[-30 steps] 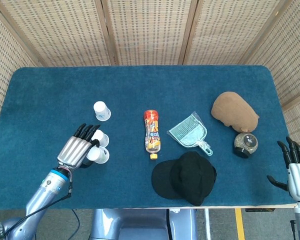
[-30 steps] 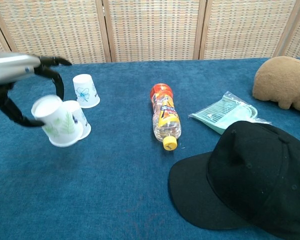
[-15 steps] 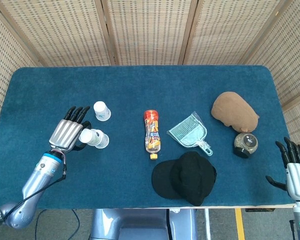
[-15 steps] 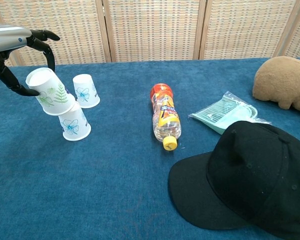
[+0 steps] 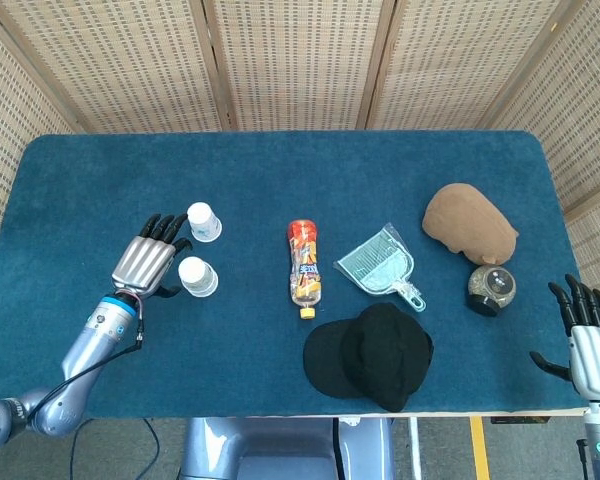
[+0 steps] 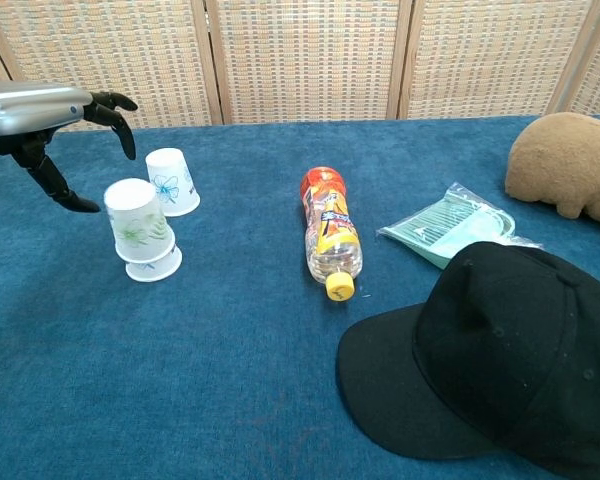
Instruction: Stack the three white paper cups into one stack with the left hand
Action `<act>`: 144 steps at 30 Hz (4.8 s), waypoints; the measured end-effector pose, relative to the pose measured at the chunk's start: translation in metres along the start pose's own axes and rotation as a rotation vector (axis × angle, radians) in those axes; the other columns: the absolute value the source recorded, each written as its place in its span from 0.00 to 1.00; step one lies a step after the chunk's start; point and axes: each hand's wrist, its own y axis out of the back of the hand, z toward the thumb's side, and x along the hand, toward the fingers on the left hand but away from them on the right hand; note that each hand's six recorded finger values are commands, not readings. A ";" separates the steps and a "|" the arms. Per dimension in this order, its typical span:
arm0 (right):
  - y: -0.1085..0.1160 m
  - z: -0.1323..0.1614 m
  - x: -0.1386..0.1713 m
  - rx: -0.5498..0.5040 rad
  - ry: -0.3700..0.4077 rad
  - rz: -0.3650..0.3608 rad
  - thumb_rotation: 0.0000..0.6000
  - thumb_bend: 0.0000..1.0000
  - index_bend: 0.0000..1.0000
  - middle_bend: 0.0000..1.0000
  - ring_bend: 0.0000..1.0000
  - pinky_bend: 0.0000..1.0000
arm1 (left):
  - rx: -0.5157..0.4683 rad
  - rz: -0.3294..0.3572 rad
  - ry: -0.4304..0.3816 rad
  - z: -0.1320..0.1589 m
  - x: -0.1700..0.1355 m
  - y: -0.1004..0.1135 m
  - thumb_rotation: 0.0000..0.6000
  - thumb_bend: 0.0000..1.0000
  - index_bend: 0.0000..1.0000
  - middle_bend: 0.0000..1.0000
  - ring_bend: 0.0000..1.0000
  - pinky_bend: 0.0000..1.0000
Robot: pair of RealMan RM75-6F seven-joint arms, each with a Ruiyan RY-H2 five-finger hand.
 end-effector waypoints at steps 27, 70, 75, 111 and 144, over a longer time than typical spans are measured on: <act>-0.017 -0.019 -0.012 0.030 -0.076 0.054 1.00 0.06 0.13 0.00 0.00 0.00 | 0.030 0.074 0.188 -0.037 0.073 0.036 1.00 0.18 0.22 0.00 0.00 0.00; -0.030 -0.035 -0.021 0.030 -0.134 0.108 1.00 0.06 0.13 0.00 0.00 0.00 | 0.061 -0.050 0.210 -0.003 0.158 -0.026 1.00 0.31 0.43 0.00 0.00 0.01; -0.030 -0.032 -0.021 0.030 -0.126 0.109 1.00 0.06 0.13 0.00 0.00 0.00 | 0.053 -0.028 0.207 -0.008 0.155 -0.020 1.00 0.31 0.42 0.00 0.00 0.01; -0.004 -0.001 0.001 -0.006 -0.012 0.039 1.00 0.06 0.13 0.00 0.00 0.00 | 0.079 0.017 -0.056 -0.004 -0.006 0.055 1.00 0.30 0.37 0.00 0.00 0.00; 0.002 -0.002 0.005 -0.029 -0.012 0.027 1.00 0.06 0.13 0.00 0.00 0.00 | 0.098 -0.092 -0.032 -0.007 0.018 0.004 1.00 0.23 0.24 0.00 0.00 0.00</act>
